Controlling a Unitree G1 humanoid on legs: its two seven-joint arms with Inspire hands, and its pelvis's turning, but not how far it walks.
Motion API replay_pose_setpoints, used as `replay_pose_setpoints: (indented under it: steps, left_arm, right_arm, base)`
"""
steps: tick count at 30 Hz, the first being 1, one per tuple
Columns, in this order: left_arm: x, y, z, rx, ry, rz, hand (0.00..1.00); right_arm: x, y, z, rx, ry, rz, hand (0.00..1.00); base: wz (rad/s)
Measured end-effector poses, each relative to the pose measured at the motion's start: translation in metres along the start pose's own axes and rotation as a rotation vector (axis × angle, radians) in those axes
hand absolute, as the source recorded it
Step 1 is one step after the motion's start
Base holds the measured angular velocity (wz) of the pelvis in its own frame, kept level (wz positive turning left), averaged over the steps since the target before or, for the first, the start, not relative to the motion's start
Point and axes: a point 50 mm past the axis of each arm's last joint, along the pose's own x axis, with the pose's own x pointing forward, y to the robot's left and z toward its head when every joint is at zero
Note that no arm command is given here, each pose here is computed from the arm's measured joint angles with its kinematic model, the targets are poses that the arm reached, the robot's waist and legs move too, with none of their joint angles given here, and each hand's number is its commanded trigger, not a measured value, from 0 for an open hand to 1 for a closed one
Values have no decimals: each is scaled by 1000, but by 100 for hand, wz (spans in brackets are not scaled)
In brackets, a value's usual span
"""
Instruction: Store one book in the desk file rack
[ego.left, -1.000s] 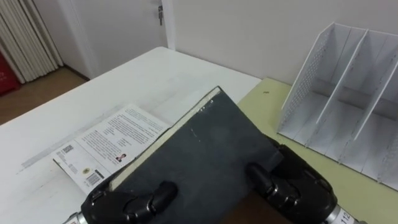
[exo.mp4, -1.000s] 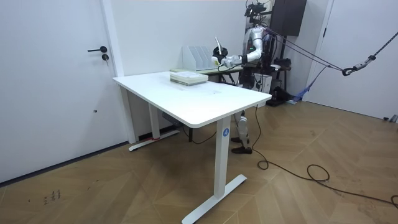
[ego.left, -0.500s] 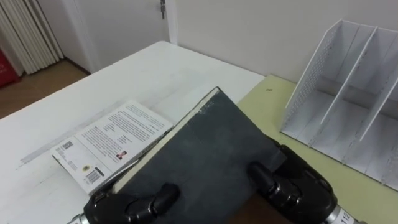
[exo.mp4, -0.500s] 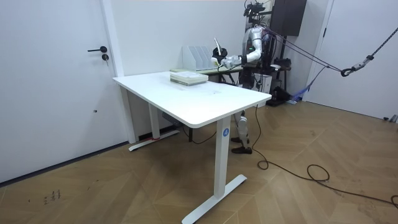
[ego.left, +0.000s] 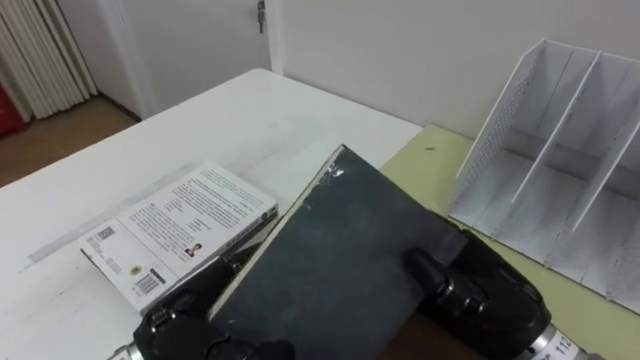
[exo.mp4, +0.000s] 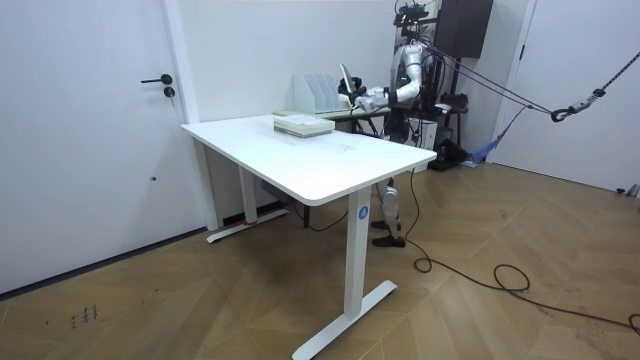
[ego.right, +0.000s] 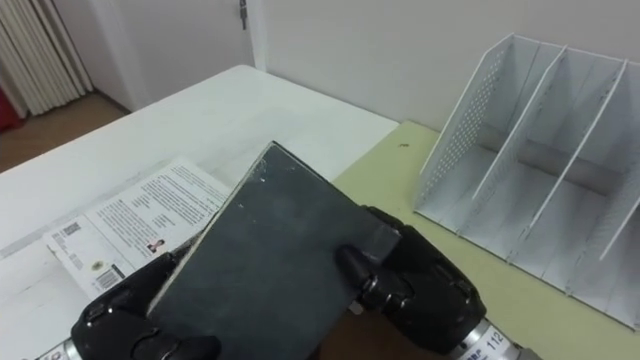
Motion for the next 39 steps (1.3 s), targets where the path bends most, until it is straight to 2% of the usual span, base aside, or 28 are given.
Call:
replay_pose_setpoints:
  steps: [7, 9, 11, 16, 23, 27, 30, 35, 39]
  left_arm:
    - [-18, 14, -34, -44, 90, 177, 0]
    - [-26, 19, -53, -57, 164, 260, 0]
    - [-29, 21, -64, -45, 237, 293, 0]
    - [-31, 19, -88, -50, 311, 336, 0]
    - [-45, 19, -124, -26, 471, 447, 0]
    - [-48, 19, -139, -56, 492, 506, 0]
    - [-64, 21, -154, -75, 548, 590, 0]
    - [-81, 18, -175, -129, 603, 712, 0]
    - [-95, 19, -183, -152, 594, 825, 0]
  right_arm:
    - [1, -3, 8, -85, 7, -84, 100]
    - [3, -6, 12, -132, 17, -140, 100]
    - [5, -8, 14, -187, 32, -183, 100]
    - [11, -7, 23, -299, 16, -259, 100]
    - [18, 1, 39, -570, -28, -450, 100]
    - [22, 8, 49, -700, -116, -555, 100]
    - [24, 16, 57, -824, -190, -656, 100]
    - [20, 20, 65, -887, -291, -778, 100]
    - [13, 17, 73, -943, -340, -889, 100]
  base:
    - [0]
    - [-8]
    - [-6]
    - [-17]
    - [-12]
    - [-3]
    - [-7]
    - [-11]
    - [-7]
